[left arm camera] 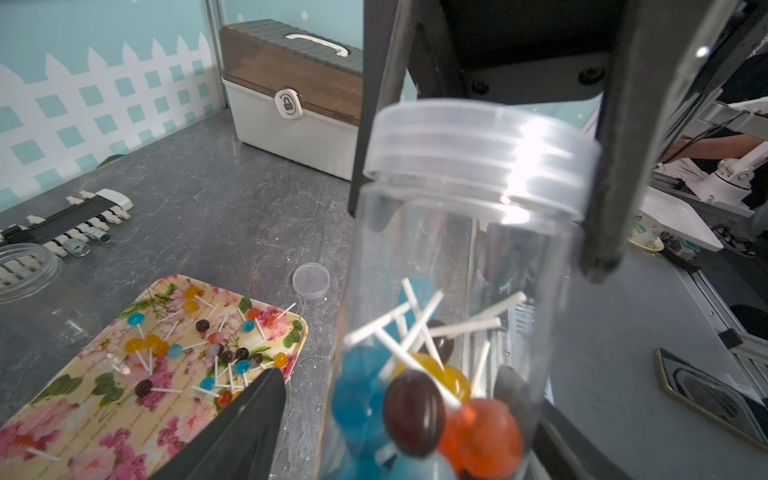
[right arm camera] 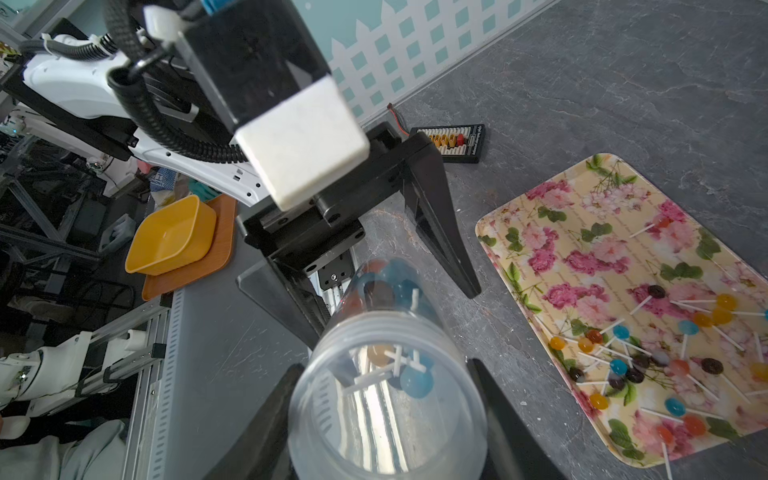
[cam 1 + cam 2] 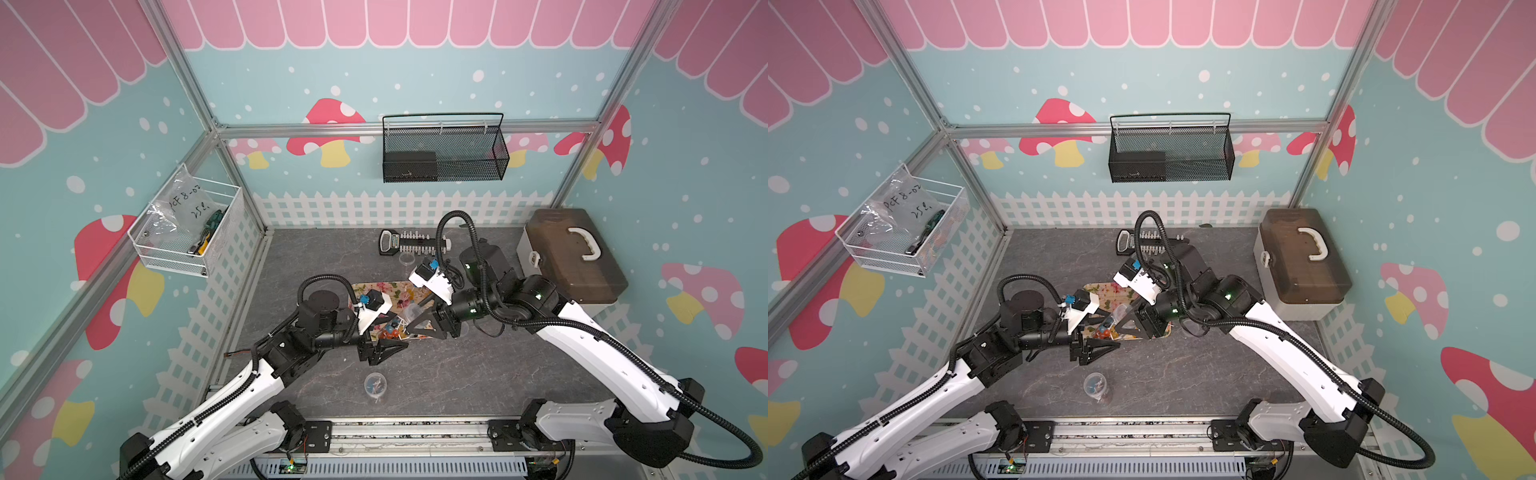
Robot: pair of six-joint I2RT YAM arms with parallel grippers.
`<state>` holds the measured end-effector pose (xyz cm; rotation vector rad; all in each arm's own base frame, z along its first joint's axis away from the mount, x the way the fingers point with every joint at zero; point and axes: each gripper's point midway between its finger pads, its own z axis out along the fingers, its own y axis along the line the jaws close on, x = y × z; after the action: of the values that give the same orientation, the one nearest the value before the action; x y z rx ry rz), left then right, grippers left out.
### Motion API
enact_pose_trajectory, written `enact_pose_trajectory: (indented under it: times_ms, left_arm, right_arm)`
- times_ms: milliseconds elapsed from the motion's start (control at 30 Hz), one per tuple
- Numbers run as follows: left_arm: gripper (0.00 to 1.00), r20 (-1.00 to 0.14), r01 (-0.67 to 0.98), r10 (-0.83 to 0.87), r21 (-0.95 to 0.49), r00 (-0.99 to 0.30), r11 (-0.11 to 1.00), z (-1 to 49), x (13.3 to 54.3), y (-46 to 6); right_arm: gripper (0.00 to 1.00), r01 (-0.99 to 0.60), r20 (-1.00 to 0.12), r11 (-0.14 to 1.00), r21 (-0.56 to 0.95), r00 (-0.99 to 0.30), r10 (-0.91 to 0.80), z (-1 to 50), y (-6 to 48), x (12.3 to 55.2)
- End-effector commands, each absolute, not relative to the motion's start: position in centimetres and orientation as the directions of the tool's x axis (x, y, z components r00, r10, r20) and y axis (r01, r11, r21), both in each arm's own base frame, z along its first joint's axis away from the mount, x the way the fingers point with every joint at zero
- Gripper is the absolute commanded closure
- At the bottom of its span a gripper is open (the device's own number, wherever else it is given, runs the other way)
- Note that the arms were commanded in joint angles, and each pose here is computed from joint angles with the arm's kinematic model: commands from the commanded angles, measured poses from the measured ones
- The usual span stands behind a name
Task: Pour the candies out of the jar
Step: Pick up the jar from the center of the board.
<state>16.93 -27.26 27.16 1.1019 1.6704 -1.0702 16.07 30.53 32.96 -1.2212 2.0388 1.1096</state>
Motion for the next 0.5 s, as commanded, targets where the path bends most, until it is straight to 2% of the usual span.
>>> enact_pose_trajectory:
  times_ms: [0,467]
  left_arm:
    - [0.2,-0.956,0.969,0.213,-0.164,-0.202,0.182,28.9,16.1,-27.8]
    - [0.4,-0.952,0.974,0.227,-0.178,-0.206,0.139,28.7,14.8,-28.0]
  right_arm:
    - [0.69,-0.911,-0.795,0.203,0.359,-0.413,-0.444,34.6,30.9,15.7]
    - [0.69,-0.914,-0.824,0.19,0.359,-0.406,-0.395,35.5,30.9,16.2]
